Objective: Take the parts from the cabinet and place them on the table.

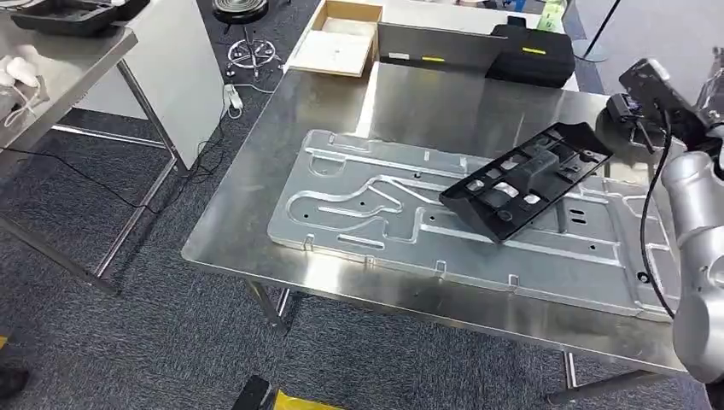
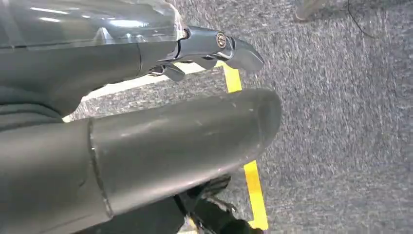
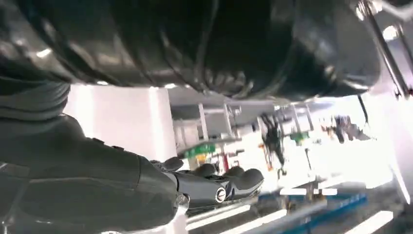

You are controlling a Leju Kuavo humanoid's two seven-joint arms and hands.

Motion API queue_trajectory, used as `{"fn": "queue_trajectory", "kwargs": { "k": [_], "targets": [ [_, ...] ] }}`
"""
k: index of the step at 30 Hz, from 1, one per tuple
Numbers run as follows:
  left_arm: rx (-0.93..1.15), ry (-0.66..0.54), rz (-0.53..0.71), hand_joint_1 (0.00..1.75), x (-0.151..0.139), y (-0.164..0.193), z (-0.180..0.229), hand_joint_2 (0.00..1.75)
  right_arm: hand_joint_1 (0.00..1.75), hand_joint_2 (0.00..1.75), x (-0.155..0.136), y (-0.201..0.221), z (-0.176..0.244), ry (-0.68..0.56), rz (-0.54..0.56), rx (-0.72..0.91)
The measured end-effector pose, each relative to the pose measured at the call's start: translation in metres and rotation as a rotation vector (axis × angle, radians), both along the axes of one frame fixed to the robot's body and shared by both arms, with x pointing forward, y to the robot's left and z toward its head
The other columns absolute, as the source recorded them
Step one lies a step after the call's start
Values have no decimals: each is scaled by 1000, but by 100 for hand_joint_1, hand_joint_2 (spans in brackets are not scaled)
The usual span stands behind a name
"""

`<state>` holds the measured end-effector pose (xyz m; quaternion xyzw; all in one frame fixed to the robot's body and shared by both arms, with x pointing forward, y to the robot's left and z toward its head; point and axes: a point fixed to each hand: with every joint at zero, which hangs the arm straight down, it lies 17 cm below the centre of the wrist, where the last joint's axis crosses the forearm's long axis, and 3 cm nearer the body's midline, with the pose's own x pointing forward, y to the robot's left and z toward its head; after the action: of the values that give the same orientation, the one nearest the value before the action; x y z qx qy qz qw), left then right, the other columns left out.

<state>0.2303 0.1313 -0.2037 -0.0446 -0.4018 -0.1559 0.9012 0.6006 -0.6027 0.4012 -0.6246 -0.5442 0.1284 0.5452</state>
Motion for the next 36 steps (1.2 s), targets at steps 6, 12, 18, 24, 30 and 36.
{"fn": "queue_trajectory", "kwargs": {
  "k": [6, 12, 18, 24, 30, 36],
  "targets": [
    [3, 0, 2, 0, 0, 1, 0, 0, 0, 0, -2, 2, 14, -66, -1, -21],
    [-2, 42, 21, 0, -4, 2, -5, 0, 0, 0, -15, -3, 14, -140, 5, -59],
    [-9, 105, 31, 0, -15, 3, -12, 0, 0, 0, -55, -61, 30, -171, -73, -93],
    [-25, 221, 13, 0, -39, -3, -23, 0, 0, 0, -123, -129, 20, -207, -155, -100],
    [-37, 251, -6, 0, -54, -8, -26, 0, 0, 0, -179, -168, -7, -195, -216, -110],
    [-36, 250, -9, 0, -52, -7, -26, 0, 0, 0, -208, -183, 2, -219, -253, -135]
  ]
}}
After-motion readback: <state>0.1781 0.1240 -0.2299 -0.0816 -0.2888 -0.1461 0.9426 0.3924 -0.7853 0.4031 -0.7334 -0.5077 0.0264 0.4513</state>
